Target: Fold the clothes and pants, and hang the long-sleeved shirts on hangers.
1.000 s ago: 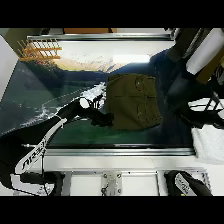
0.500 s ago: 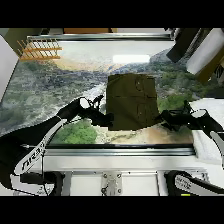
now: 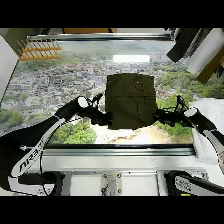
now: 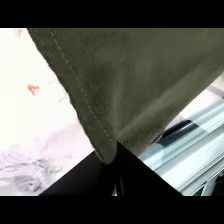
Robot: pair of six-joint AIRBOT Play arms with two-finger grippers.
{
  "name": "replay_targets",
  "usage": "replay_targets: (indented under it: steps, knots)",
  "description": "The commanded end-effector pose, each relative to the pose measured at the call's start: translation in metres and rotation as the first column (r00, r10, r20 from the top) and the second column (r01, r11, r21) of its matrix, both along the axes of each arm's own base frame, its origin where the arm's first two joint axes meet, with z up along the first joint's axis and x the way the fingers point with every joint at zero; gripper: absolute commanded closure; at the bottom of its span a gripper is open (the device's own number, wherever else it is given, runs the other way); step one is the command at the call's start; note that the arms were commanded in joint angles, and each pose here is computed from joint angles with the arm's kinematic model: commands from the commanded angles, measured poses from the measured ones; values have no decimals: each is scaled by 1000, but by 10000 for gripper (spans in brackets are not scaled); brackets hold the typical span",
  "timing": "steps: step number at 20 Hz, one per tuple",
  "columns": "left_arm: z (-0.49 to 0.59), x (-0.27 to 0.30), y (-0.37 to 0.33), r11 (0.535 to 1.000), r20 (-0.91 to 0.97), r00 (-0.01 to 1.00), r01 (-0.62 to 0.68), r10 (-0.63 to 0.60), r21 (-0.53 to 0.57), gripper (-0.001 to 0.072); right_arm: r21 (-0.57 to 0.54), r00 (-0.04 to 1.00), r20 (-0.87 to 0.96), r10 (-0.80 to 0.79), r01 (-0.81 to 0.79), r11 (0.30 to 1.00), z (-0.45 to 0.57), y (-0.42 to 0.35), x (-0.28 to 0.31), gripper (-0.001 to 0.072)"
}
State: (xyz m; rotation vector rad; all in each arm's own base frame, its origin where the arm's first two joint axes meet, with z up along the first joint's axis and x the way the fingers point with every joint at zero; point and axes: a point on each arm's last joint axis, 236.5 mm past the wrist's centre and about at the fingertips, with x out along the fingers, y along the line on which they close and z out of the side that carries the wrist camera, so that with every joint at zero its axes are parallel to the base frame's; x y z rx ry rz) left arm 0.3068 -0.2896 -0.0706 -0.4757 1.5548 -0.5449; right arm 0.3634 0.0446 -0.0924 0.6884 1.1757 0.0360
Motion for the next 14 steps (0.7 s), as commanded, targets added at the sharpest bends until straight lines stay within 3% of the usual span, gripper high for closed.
replay_targets:
  steps: [1,4,6,10,14]
  knots:
    - [70,44,25,993,168,980,-93,105,-76,687,-57,977,144,157,-150,987,73,8,15,681]
    - [218,71,54,974,442,878,-101,182,-201,686,-93,896,367,251,-233,968,209,27,23,681]
    - [325,60,72,958,632,738,-74,239,-275,686,-107,818,511,266,-247,963,300,40,6,681]
    - [469,-22,96,935,836,456,19,306,-353,686,-114,687,690,230,-210,971,410,58,-62,681]
    - [516,-94,108,916,872,343,73,349,-395,686,-41,710,678,191,-223,974,425,76,-133,681]
